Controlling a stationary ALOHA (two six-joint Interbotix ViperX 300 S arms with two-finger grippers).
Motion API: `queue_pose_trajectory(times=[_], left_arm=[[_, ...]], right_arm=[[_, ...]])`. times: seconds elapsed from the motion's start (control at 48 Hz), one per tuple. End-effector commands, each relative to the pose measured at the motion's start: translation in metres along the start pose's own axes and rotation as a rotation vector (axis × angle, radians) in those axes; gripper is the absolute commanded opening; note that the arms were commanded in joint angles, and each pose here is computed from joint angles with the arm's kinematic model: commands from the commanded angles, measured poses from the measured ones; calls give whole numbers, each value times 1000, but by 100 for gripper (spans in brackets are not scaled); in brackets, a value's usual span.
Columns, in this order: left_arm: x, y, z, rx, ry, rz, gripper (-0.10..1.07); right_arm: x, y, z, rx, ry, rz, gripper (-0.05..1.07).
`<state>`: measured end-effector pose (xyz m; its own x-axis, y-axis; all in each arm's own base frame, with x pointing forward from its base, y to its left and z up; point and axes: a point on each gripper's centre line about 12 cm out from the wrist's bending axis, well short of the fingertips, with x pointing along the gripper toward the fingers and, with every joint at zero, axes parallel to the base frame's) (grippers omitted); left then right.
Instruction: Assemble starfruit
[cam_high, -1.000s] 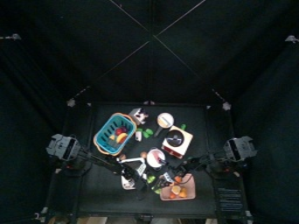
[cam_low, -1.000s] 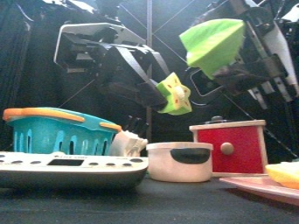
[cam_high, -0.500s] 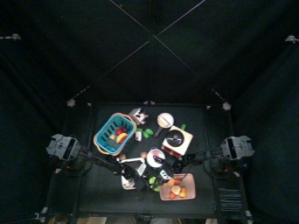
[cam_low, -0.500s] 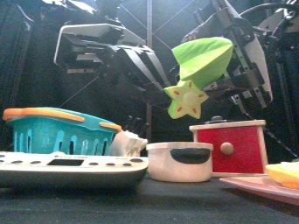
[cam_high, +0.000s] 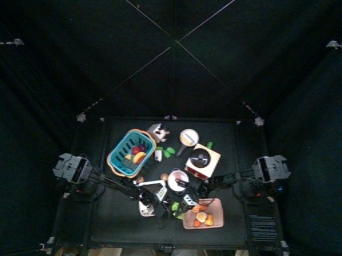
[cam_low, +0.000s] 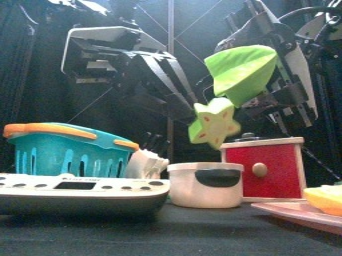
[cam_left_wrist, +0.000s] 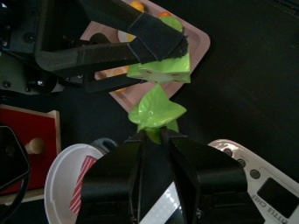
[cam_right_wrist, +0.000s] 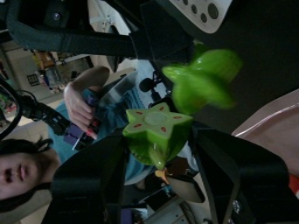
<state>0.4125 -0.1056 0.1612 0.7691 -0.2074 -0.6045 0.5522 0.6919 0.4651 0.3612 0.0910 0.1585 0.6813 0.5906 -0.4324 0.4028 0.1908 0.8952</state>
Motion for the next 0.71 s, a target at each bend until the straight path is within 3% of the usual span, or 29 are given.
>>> queue_pose_trajectory(times=[0.0,0.333,0.521,0.688], left_arm=[[-5,5,8,-13,-23,15,67],[-6,-2,-8,-117,13,0,89],[-5,-5,-5,-127,0,-8,90],[10,-13,-4,-177,-12,-30,90]], right_arm=[[-5,10,1,-16,-8,27,65],[-23,2,-11,-37,-22,8,65],[-46,-11,-20,-39,-104,-48,65],[-55,-19,-32,-28,-134,-69,65]])
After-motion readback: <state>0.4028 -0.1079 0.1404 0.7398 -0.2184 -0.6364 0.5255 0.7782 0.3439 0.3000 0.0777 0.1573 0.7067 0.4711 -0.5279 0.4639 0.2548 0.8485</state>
